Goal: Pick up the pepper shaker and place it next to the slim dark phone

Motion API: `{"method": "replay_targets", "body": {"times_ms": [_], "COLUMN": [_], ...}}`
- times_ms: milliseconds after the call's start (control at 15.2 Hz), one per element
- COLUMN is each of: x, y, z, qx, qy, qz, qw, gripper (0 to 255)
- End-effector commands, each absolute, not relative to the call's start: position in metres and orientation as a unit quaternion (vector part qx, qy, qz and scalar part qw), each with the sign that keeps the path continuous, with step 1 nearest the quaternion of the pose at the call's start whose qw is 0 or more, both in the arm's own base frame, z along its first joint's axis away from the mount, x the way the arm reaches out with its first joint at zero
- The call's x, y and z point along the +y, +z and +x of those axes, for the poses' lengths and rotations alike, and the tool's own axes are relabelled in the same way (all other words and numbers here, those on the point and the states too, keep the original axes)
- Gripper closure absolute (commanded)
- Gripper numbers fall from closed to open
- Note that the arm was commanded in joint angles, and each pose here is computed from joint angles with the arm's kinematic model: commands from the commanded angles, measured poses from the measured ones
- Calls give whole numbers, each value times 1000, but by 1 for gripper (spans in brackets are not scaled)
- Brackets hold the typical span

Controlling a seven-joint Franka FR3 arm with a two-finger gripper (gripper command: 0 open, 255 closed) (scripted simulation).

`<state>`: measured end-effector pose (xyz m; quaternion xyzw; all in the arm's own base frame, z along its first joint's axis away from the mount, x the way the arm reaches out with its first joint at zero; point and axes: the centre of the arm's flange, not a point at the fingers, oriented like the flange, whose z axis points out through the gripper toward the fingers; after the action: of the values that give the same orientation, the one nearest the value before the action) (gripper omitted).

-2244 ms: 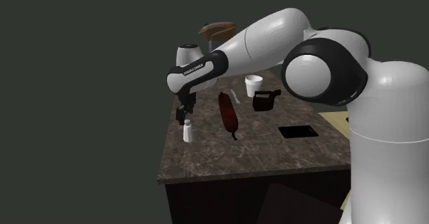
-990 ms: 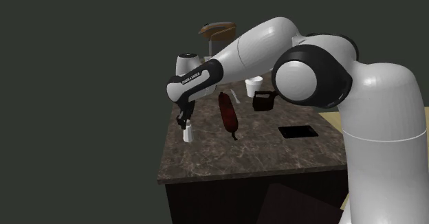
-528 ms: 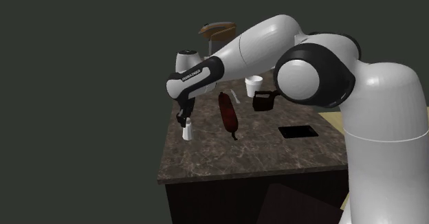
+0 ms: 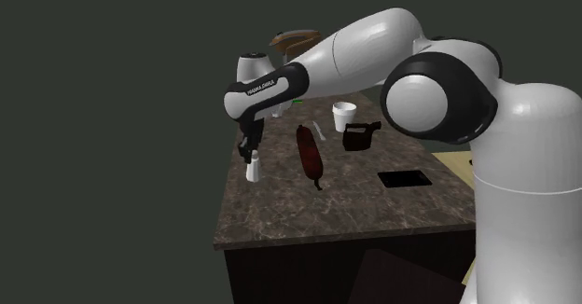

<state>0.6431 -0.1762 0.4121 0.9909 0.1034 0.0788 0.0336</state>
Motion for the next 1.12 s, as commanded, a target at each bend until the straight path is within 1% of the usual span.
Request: {"method": "replay_targets", "body": {"times_ms": [0, 1056], "x": [-177, -177], "y": [424, 508], "z": [644, 644], "qx": [103, 103], "qy": [79, 79], "qz": [991, 991], "qw": [34, 34], "gripper": [255, 255]}}
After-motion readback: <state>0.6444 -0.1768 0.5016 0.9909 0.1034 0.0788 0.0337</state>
